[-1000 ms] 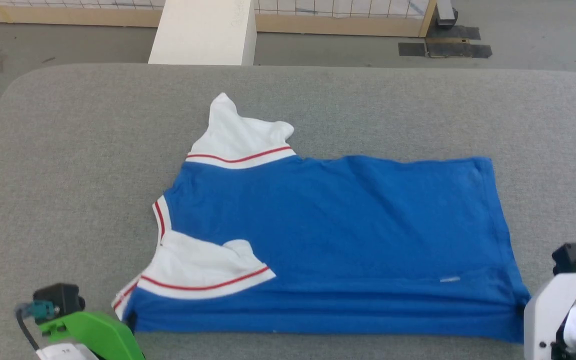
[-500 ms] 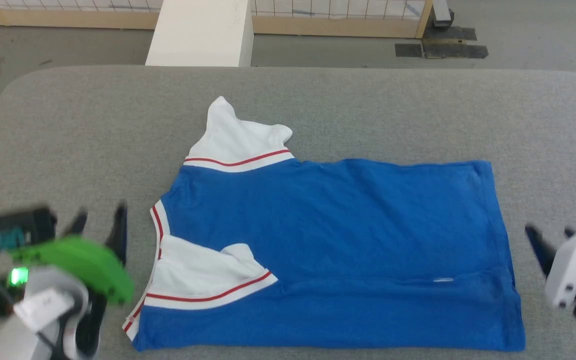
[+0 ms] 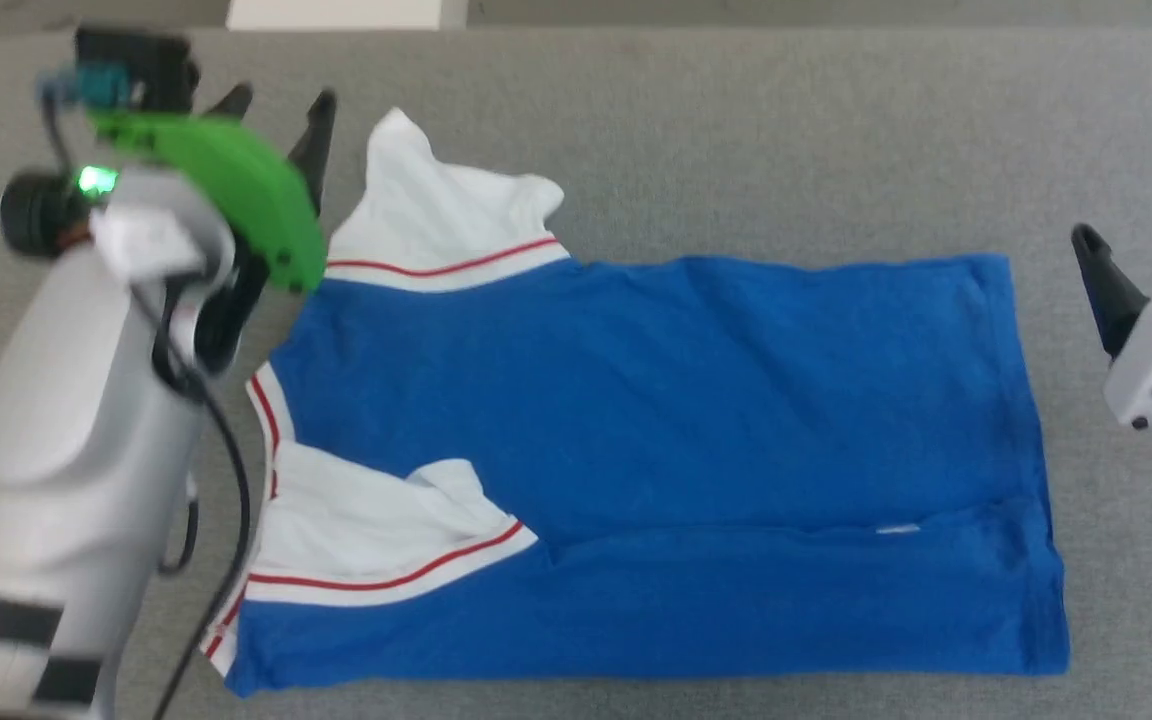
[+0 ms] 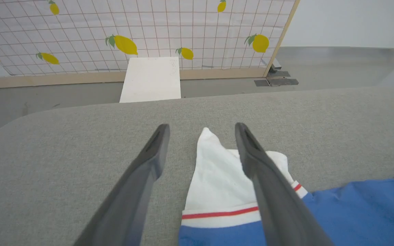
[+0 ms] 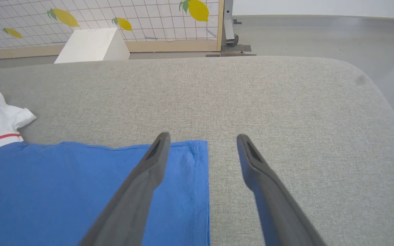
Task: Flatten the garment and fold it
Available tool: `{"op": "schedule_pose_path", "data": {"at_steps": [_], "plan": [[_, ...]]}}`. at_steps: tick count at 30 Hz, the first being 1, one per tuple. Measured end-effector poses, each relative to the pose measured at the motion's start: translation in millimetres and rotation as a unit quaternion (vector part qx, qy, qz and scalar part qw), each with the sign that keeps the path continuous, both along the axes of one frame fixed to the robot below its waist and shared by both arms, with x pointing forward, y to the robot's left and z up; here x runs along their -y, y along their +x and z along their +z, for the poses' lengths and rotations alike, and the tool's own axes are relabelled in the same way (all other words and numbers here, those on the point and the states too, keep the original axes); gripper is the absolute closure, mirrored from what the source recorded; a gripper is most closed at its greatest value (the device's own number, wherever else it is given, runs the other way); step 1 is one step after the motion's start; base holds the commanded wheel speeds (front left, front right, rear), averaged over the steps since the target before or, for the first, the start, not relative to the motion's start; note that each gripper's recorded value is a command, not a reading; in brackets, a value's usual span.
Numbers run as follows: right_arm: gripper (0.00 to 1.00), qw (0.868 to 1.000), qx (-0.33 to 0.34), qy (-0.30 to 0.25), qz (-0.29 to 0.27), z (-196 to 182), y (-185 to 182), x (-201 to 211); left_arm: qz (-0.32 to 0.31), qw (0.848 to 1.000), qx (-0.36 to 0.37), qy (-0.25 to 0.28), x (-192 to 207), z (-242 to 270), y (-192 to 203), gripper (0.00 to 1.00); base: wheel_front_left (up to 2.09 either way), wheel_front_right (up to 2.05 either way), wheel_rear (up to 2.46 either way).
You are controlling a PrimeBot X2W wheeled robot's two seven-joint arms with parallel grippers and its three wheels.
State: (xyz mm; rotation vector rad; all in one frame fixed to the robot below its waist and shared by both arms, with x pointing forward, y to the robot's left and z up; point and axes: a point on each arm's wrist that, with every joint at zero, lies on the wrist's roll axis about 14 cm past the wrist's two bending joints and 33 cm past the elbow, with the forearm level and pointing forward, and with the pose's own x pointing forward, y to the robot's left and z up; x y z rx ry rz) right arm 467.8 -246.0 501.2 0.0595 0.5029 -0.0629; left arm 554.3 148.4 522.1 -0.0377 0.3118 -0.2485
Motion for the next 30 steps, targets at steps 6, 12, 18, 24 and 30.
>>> {"op": "schedule_pose_path", "data": {"at_steps": [6,12,18,24,30], "plan": [[0.00,0.999,-0.039,-0.001,0.015,-35,16,-9,-0.011,0.995,-0.100,0.024,14,-49,39,0.00,0.00,0.00,0.00],[0.00,0.997,-0.076,-0.004,0.014,-70,17,-6,-0.010,0.965,-0.250,0.078,11,-120,43,0.00,0.00,0.00,0.00],[0.00,0.995,-0.095,-0.015,0.003,-87,17,6,-0.019,0.943,-0.319,0.089,18,-155,42,0.60,0.00,0.00,0.00],[0.00,0.995,-0.094,-0.024,-0.003,-86,17,14,-0.027,0.959,-0.281,0.024,27,-144,47,1.00,0.00,0.00,0.00],[0.00,0.992,-0.118,-0.047,0.015,-81,16,16,-0.029,0.983,-0.178,-0.045,25,-99,50,1.00,0.00,0.00,0.00]]}}
